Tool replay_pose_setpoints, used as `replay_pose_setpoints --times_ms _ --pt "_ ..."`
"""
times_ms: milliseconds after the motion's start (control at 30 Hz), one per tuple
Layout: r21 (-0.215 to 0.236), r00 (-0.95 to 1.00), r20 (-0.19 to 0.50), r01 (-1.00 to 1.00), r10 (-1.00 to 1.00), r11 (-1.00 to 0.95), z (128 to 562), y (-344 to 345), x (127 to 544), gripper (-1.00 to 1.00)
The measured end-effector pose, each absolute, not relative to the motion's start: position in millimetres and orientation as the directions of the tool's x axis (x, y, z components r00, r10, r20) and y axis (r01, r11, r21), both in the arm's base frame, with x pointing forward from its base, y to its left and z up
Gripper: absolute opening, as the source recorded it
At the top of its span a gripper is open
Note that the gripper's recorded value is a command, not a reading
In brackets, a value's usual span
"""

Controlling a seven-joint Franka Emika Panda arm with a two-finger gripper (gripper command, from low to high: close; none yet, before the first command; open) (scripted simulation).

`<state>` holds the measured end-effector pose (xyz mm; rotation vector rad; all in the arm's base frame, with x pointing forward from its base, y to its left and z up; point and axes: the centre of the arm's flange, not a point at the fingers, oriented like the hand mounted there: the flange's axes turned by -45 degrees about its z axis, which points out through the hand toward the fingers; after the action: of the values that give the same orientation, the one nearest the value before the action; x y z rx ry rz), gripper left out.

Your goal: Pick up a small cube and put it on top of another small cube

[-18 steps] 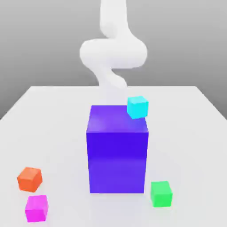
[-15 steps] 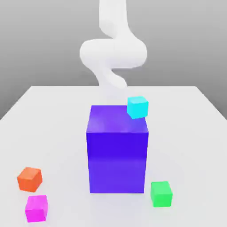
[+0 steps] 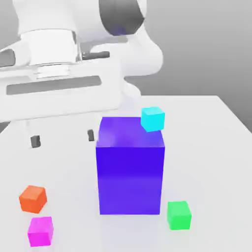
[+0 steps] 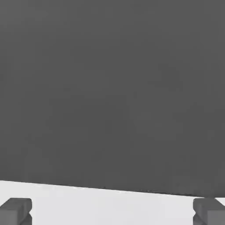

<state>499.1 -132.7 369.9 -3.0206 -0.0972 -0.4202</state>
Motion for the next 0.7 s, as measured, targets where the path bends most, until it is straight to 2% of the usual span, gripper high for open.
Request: replay_pose_setpoints --times_ms 167,333,500,533,700 --pt "-0.056 0.985 0.156 0.077 0.067 -0.995 285 -165 489 0.00" --pt "-0.012 0.996 0.030 0.087 0.086 -0.996 209 -199 462 0.00" --pt "0.002 0.996 0.001 0.092 0.092 -0.996 140 -208 455 0.00" --pt "0.001 0.996 0.001 0.091 0.091 -0.996 131 -208 454 -1.00" --pt "0.000 0.996 -0.001 0.091 0.091 -0.996 131 -207 454 -1.00"
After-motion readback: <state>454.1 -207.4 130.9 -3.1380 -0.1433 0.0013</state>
